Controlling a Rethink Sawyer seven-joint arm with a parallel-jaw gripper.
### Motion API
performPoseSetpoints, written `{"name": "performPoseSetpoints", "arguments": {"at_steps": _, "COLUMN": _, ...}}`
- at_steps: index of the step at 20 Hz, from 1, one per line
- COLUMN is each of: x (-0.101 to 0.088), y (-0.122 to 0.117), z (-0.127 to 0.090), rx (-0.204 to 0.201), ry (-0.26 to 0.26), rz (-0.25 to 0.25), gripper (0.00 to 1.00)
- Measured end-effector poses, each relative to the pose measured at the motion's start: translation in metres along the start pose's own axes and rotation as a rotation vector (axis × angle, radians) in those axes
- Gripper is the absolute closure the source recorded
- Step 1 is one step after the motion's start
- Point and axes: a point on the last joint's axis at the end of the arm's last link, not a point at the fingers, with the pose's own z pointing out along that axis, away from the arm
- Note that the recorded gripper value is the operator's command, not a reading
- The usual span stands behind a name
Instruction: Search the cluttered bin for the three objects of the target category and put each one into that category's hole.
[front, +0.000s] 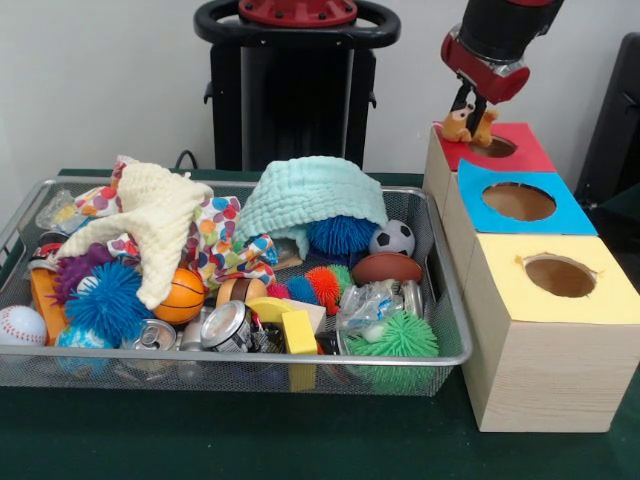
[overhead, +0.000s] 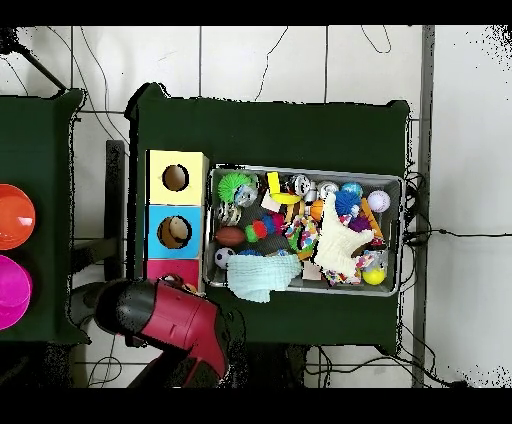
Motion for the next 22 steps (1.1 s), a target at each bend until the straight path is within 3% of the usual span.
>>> {"name": "performPoseSetpoints", "arguments": {"at_steps": 14, "x": -0.005, "y": 0.018, "z": -0.012, "rx": -0.037, "ry": -0.021, "rz": -0.015, "gripper": 1.0}}
{"name": "performPoseSetpoints", "arguments": {"at_steps": 15, "x": -0.004, "y": 0.02, "z": -0.013, "rx": -0.04, "ry": -0.023, "rz": -0.018, "gripper": 0.0}}
{"name": "performPoseSetpoints", "arguments": {"at_steps": 22, "x": -0.004, "y": 0.022, "z": -0.014, "rx": -0.043, "ry": -0.025, "rz": -0.02, "gripper": 0.0}}
